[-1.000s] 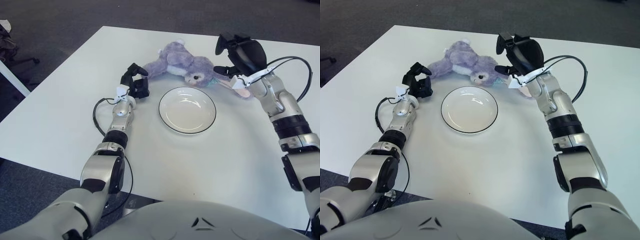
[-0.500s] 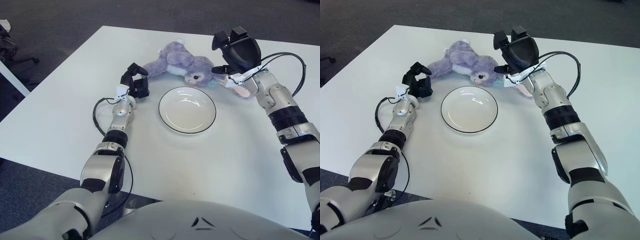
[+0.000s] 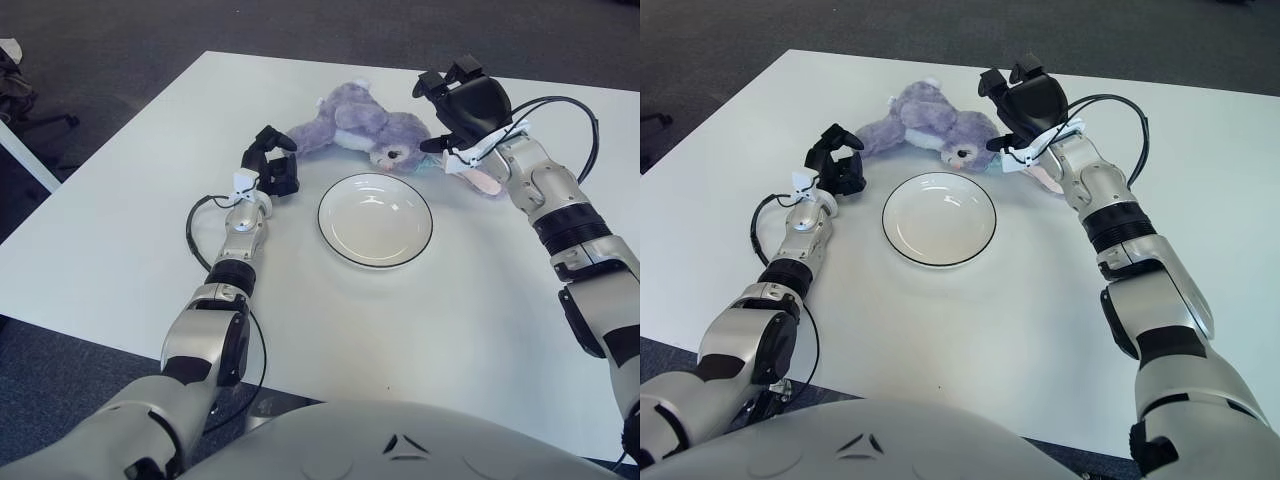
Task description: Put the doll into the plate.
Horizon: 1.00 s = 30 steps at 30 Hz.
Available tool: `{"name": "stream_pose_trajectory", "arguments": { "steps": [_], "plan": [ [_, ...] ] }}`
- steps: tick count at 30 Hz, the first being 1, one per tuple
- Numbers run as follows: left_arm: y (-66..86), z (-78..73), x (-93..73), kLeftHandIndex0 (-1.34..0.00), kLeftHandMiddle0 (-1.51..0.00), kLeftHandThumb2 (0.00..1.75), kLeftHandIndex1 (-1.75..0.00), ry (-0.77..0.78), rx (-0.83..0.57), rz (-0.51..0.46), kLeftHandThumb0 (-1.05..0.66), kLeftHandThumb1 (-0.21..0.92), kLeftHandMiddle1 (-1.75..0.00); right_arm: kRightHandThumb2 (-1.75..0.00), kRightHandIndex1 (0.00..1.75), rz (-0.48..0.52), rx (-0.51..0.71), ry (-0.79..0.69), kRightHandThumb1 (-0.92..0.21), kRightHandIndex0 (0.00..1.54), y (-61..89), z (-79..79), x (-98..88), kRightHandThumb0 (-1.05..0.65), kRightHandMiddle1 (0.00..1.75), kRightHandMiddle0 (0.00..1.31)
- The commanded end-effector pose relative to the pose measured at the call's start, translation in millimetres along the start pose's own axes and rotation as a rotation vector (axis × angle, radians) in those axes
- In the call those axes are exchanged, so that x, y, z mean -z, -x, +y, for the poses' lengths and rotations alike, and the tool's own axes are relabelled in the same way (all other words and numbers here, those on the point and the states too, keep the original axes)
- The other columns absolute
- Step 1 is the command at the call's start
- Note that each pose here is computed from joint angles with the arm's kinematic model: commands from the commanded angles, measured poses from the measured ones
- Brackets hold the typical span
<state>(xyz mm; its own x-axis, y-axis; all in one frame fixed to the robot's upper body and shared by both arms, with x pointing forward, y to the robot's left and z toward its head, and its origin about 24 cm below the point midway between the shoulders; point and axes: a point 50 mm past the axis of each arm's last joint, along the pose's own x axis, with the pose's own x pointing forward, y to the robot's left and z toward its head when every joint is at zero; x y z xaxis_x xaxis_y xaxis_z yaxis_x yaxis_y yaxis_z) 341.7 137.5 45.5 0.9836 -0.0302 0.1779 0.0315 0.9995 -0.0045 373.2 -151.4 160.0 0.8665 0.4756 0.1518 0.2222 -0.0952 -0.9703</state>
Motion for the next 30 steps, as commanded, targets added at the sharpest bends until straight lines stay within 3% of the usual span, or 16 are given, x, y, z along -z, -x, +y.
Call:
{"name": "stream_pose_trajectory", "arguments": {
  "steps": [1, 4, 9, 15, 30],
  "plan": [
    [45.2, 0.0, 50.1, -0.53, -1.26, 1.20, -1.75, -0.005, -0.003, 0.197, -0.45, 0.41, -1.75, -0.60, 0.32, -0.006, -0.055, -0.021, -0.79, 0.00, -8.7, -7.0, -3.5, -0.85, 0.65, 0.00],
    [45.7, -0.2, 50.2, -0.54, -1.26, 1.20, -1.75, -0.005, -0.002, 0.195, -0.45, 0.41, -1.75, -0.56, 0.14, -0.011, -0.093, -0.037, -0.83, 0.00, -10.2, -6.9, -6.0, -0.88, 0.54, 0.00],
    [45.9, -0.1, 50.0, -0.54, -1.26, 1.20, -1.75, -0.004, 0.000, 0.192, -0.45, 0.41, -1.75, -0.51, 0.02, -0.018, -0.143, -0.062, -0.90, 0.00, -11.9, -6.6, -10.9, -0.92, 0.43, 0.00],
    [45.7, -0.1, 49.6, -0.54, -1.26, 1.21, -1.75, -0.007, 0.000, 0.188, -0.45, 0.41, -1.75, -0.60, 0.00, -0.039, -0.218, -0.114, -0.92, 0.00, -13.1, -3.6, -22.9, -1.01, 0.39, 0.00],
    [45.6, -0.8, 49.0, -0.54, -1.25, 1.20, -1.75, -0.007, -0.011, 0.184, -0.45, 0.41, -1.75, -0.72, 0.00, -0.065, -0.253, -0.153, -0.92, 0.00, -15.8, 1.3, -37.2, -1.05, 0.39, 0.00]
  ]
}}
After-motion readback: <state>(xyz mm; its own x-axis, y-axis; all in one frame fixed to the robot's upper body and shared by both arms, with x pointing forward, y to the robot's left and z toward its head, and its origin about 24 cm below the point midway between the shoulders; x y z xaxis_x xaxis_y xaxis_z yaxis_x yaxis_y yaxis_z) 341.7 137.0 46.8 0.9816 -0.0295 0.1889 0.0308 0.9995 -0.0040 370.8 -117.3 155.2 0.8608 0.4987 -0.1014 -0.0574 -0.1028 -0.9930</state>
